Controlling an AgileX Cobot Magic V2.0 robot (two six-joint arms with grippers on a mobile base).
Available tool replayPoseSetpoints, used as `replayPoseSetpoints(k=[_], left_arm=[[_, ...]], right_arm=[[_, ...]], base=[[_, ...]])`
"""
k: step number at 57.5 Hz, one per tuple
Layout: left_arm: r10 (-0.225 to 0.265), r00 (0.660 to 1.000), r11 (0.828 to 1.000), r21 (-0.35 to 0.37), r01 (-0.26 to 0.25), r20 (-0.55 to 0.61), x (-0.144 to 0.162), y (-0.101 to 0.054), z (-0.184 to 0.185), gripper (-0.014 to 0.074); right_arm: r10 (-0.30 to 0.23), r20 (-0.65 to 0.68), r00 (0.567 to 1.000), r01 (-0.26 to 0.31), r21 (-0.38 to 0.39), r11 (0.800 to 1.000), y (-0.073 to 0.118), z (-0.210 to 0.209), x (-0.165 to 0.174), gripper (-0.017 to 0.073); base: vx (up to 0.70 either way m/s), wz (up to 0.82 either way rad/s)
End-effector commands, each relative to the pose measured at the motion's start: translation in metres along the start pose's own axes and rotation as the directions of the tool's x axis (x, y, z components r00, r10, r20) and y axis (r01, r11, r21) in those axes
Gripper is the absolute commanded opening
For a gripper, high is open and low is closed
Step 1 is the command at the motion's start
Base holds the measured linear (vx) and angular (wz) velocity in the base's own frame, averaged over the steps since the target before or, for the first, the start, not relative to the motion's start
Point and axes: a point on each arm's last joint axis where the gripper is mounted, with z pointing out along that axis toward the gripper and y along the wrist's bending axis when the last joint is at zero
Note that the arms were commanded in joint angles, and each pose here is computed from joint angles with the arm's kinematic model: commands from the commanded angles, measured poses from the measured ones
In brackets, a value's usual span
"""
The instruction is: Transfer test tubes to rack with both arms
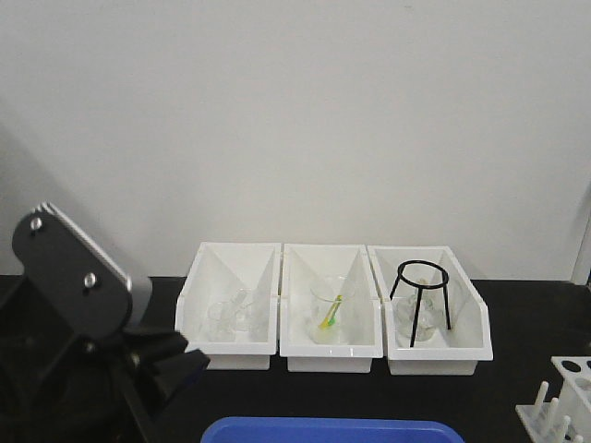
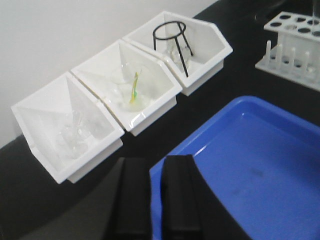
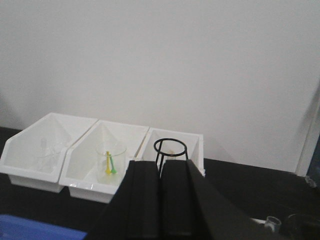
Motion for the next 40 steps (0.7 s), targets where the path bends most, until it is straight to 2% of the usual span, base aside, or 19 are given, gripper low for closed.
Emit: replayPoseSetpoints(k=[1, 6, 15, 17, 21, 25, 40], left_arm=[[0.009, 0.997, 1.000, 0.025, -0.011, 0.078, 0.002, -0.001, -0.006, -0.0019], [-0.008, 0.997, 0.998, 0.067, 0.003, 0.077, 0.017, -0.007, 0.000, -0.0023], [-0.038, 0.996, 0.995, 0.097, 0.029, 0.086, 0.021, -0.012, 0.005, -0.0022], [-0.041, 0.996, 0.995, 0.097, 0.033, 0.083, 0.021, -0.012, 0.005, -0.0022], [-0.045, 0.996, 0.995, 0.097, 0.037, 0.080, 0.021, -0.011, 0.004, -0.0020], [-0.045, 0.996, 0.995, 0.096, 0.037, 0.079, 0.021, -0.011, 0.004, -0.0020], [-0.045, 0.996, 0.995, 0.096, 0.037, 0.079, 0.021, -0.011, 0.004, -0.0020]], right_arm=[[-0.040, 0.065, 0.997, 0.044, -0.054, 0.998, 0.004, -0.002, -0.013, -0.0013], [-0.043, 0.058, 0.997, 0.047, -0.070, 0.996, 0.006, -0.001, -0.009, -0.0012], [-0.024, 0.026, 0.999, 0.026, -0.075, 0.997, 0.008, 0.001, 0.000, -0.0011], [0.029, 0.016, 0.999, -0.028, -0.086, 0.996, 0.009, 0.001, 0.000, -0.0011], [0.166, -0.016, 0.986, -0.167, -0.115, 0.979, 0.012, 0.003, 0.001, -0.0011], [0.211, -0.029, 0.977, -0.213, -0.127, 0.969, 0.013, 0.002, 0.002, -0.0011], [0.224, -0.032, 0.974, -0.226, -0.130, 0.965, 0.014, 0.002, 0.002, -0.0007]], base=[[0.00, 0.00], [0.00, 0.00], [0.00, 0.00], [0.00, 0.00], [0.00, 0.00], [0.00, 0.00], [0.00, 0.00]])
